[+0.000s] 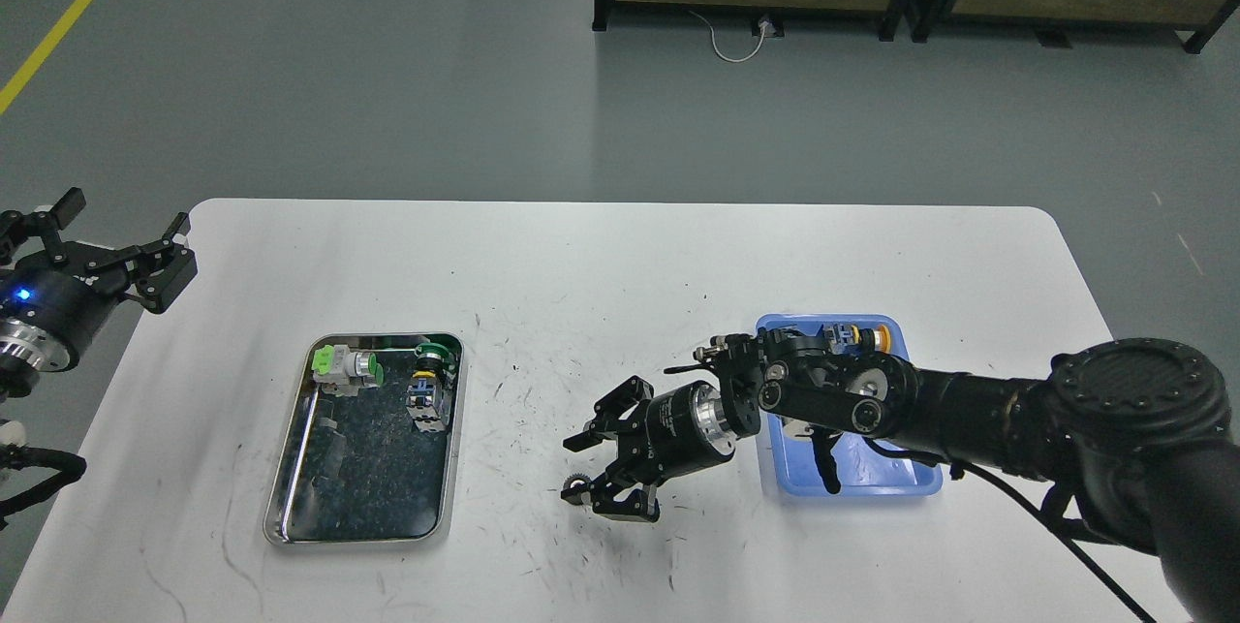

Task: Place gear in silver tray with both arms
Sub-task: 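Carry the black gear out of the bin and set it on the table, then retract the right gripper and reach the left gripper toward the gear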

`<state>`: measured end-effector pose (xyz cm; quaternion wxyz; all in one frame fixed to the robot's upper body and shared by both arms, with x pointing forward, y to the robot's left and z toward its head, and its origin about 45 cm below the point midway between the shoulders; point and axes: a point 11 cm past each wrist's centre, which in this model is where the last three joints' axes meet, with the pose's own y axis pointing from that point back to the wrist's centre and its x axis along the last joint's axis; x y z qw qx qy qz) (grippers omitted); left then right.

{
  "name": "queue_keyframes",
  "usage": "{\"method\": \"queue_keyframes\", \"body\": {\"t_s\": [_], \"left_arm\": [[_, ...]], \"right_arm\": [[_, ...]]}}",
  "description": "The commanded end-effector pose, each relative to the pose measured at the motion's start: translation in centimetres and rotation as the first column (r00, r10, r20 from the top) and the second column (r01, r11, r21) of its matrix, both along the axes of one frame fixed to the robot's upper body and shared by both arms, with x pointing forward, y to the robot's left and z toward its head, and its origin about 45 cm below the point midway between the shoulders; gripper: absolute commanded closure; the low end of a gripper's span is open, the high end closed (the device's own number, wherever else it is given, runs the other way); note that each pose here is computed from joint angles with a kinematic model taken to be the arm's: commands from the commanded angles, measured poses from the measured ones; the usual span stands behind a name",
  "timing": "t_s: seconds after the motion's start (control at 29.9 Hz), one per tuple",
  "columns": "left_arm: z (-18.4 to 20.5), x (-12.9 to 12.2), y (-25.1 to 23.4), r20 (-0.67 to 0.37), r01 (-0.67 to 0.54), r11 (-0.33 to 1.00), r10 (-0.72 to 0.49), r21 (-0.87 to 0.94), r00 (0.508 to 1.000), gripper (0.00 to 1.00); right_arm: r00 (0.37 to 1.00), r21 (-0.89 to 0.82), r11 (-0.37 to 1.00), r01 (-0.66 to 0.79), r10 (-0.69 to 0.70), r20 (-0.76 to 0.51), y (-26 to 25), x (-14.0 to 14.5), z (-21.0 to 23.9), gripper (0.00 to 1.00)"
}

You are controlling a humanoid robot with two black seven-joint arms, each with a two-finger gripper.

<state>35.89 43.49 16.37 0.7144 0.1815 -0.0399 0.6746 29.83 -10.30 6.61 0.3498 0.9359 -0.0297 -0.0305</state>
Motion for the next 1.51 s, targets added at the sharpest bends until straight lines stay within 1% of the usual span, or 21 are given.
{"method": "queue_keyframes", "body": {"t_s": [0.0, 0.1, 0.23, 0.33, 0.43, 0.54, 0.64, 0.77, 0.84, 0.94, 1.07, 1.14, 1.2, 1.34, 1.47], "left_arm": [[-0.4, -0.4, 0.1, -0.015, 0.006, 1.000, -0.006, 0.001, 1.000, 0.00], [-0.6, -0.6, 0.2, -0.026, 0.011, 1.000, -0.010, 0.007, 1.000, 0.00], [-0.6, -0.6, -0.4, -0.026, 0.027, 1.000, -0.027, -0.004, 0.999, 0.00], [-0.4, -0.3, -1.4, -0.020, 0.053, 0.998, -0.054, -0.024, 0.998, 0.00], [0.1, 0.1, -2.4, -0.007, 0.083, 0.996, -0.083, -0.025, 0.997, 0.00], [0.4, 0.2, -3.9, 0.003, 0.151, 0.989, -0.151, -0.001, 0.989, 0.00], [0.8, 0.0, -6.4, 0.013, 0.244, 0.970, -0.244, 0.003, 0.970, 0.01], [1.2, -1.0, -10.2, 0.022, 0.384, 0.923, -0.383, -0.014, 0.923, 0.01], [1.2, -1.5, -11.8, 0.022, 0.437, 0.899, -0.437, -0.023, 0.899, 0.01], [0.1, -3.4, -14.6, -0.009, 0.540, 0.841, -0.541, -0.032, 0.841, 0.01], [-2.3, -6.3, -17.1, -0.075, 0.639, 0.769, -0.639, -0.026, 0.766, 0.01], [-3.9, -7.8, -19.0, -0.097, 0.674, 0.736, -0.676, -0.057, 0.730, 0.01], [-5.0, -8.9, -20.8, -0.102, 0.690, 0.717, -0.697, -0.093, 0.710, 0.01], [-6.7, -10.5, -23.7, -0.103, 0.705, 0.696, -0.718, -0.135, 0.688, 0.01], [-8.6, -11.8, -25.8, -0.117, 0.728, 0.674, -0.739, -0.127, 0.664, 0.01]], "right_arm": [[0.997, 0.010, 0.998, 0.067, -0.067, 0.030, -1.5, 1.9, 1.1, 0.38], [0.984, 0.033, 0.984, 0.173, -0.174, 0.044, -4.2, 4.0, 2.4, 0.33], [0.941, 0.074, 0.942, 0.327, -0.332, 0.069, -9.2, 7.0, 4.8, 0.27], [0.908, 0.090, 0.911, 0.402, -0.409, 0.094, -12.4, 8.4, 6.4, 0.26], [0.879, 0.089, 0.887, 0.454, -0.462, 0.122, -15.3, 9.1, 7.4, 0.26], [0.841, 0.109, 0.854, 0.509, -0.520, 0.151, -18.0, 9.9, 8.9, 0.26], [0.793, 0.136, 0.812, 0.568, -0.584, 0.174, -20.9, 10.7, 10.6, 0.26], [0.722, 0.185, 0.750, 0.636, -0.662, 0.203, -24.2, 11.5, 13.1, 0.26], [0.698, 0.194, 0.731, 0.654, -0.682, 0.218, -25.5, 11.7, 13.9, 0.26], [0.660, 0.206, 0.704, 0.679, -0.709, 0.247, -27.8, 11.7, 15.3, 0.25], [0.628, 0.215, 0.680, 0.701, -0.731, 0.266, -29.6, 11.7, 16.4, 0.25], [0.615, 0.216, 0.669, 0.711, -0.741, 0.270, -30.4, 11.6, 16.8, 0.25], [0.607, 0.209, 0.664, 0.718, -0.744, 0.278, -31.0, 11.4, 17.0, 0.25], [0.599, 0.203, 0.658, 0.725, -0.748, 0.285, -31.7, 11.3, 17.2, 0.25], [0.599, 0.202, 0.658, 0.726, -0.748, 0.285, -31.7, 11.3, 17.2, 0.25]]}}
